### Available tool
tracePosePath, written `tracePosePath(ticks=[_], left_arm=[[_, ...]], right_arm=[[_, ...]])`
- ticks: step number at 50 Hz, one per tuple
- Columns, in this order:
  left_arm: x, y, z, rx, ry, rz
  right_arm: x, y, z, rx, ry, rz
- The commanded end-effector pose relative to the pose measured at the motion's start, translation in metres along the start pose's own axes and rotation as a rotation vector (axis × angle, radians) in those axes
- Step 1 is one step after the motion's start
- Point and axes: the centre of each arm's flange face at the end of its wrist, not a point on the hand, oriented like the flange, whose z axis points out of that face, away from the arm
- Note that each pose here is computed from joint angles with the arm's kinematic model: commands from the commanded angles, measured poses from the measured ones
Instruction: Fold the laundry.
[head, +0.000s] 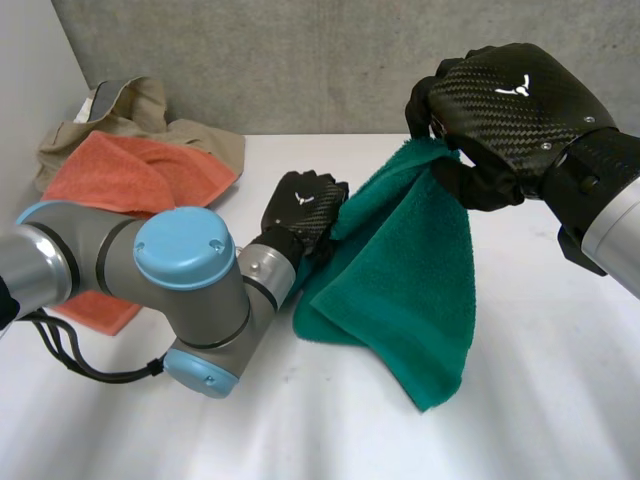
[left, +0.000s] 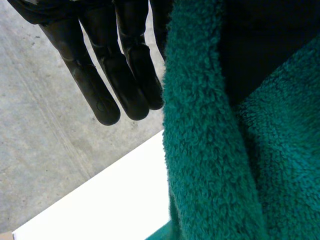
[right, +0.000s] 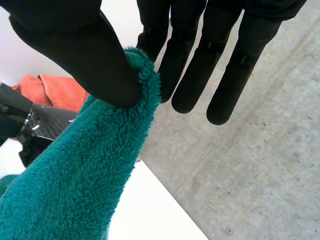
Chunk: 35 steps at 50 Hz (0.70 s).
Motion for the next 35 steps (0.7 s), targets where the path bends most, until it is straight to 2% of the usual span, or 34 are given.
tracePosePath(ticks=[1, 7, 11, 13, 16, 19, 26, 31, 35], left_arm=[[-0.032, -0.023, 0.005, 0.055, -0.131, -0.002], [-0.054, -0.079, 0.017, 0.246, -0.221, 0.010], [-0.061, -0.104, 0.022, 0.346, -0.276, 0.005], [-0.064, -0.112, 0.020, 0.371, -0.331, -0.001], [-0.056, -0.116, 0.011, 0.369, -0.366, -0.004], [-0.041, -0.109, 0.003, 0.339, -0.336, -0.004], [0.000, -0.063, -0.025, 0.184, -0.231, 0.004], [0.013, -0.026, -0.047, 0.036, -0.192, 0.025], [0.019, -0.004, -0.075, -0.122, -0.152, 0.051]], right_arm=[[0.016, 0.031, 0.027, -0.093, 0.038, 0.023], [0.053, 0.045, 0.073, -0.110, 0.159, -0.015], [0.078, 0.026, 0.103, 0.026, 0.299, -0.069], [0.086, 0.010, 0.117, 0.162, 0.369, -0.099], [0.087, -0.005, 0.127, 0.341, 0.408, -0.141], [0.082, -0.003, 0.130, 0.407, 0.407, -0.157], [0.043, 0.061, 0.125, 0.240, 0.206, -0.118], [0.017, 0.129, 0.113, -0.021, 0.108, -0.046], [0.006, 0.161, 0.099, -0.188, 0.058, -0.045]])
